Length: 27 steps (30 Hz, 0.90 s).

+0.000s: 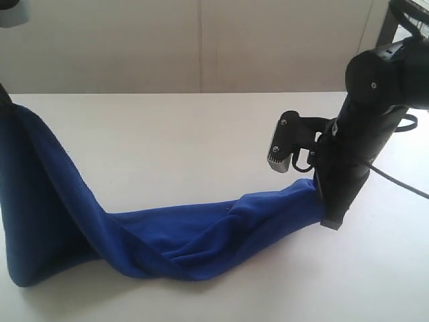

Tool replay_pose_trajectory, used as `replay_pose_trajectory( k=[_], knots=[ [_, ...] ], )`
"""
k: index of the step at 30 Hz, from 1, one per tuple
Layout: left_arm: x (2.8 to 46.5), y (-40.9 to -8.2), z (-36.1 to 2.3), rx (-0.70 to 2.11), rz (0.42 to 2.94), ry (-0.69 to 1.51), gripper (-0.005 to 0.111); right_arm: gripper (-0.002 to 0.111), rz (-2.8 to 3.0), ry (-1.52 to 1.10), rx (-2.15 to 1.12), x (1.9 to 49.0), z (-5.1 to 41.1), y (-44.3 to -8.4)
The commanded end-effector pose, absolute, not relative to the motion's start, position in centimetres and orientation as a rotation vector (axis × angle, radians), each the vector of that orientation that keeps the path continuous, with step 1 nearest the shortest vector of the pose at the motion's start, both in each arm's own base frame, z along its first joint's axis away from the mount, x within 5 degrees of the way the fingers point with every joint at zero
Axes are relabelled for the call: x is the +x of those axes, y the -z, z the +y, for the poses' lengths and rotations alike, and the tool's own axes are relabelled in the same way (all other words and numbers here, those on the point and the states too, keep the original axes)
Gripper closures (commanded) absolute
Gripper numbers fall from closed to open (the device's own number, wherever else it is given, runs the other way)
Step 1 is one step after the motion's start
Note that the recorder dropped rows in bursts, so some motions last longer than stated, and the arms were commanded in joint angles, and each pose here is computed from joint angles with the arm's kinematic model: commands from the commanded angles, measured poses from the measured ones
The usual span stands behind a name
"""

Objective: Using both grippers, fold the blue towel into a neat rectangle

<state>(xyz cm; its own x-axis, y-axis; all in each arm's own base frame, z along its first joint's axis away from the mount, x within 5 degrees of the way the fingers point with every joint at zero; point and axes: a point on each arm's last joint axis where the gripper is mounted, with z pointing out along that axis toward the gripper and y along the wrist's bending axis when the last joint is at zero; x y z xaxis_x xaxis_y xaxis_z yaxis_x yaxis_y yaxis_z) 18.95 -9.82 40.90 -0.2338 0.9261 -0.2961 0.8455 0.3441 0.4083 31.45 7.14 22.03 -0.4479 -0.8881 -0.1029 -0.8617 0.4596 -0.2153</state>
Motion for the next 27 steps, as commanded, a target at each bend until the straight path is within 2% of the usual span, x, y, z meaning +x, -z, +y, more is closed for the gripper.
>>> replay_pose_trajectory(
  k=[1,6,9,19,27],
  knots=[
    [18.2,-40.9,-9.5,1.572,2.179,-0.196,0.107,0.102,2.557,0.164,-1.545,31.1,7.0,-20.6],
    [18.2,-40.9,-9.5,1.571,2.177,-0.197,0.107,0.074,2.592,0.143,-1.567,30.9,7.0,-19.1],
    [18.2,-40.9,-9.5,1.571,2.177,-0.197,0.107,0.065,2.602,0.137,-1.575,30.7,6.9,-18.6],
    [18.2,-40.9,-9.5,1.571,2.177,-0.197,0.107,0.065,2.624,0.120,-1.579,30.5,6.9,-18.4],
    [18.2,-40.9,-9.5,1.571,2.177,-0.194,0.107,0.065,2.771,0.064,-1.683,28.5,6.3,-17.2]
  ],
)
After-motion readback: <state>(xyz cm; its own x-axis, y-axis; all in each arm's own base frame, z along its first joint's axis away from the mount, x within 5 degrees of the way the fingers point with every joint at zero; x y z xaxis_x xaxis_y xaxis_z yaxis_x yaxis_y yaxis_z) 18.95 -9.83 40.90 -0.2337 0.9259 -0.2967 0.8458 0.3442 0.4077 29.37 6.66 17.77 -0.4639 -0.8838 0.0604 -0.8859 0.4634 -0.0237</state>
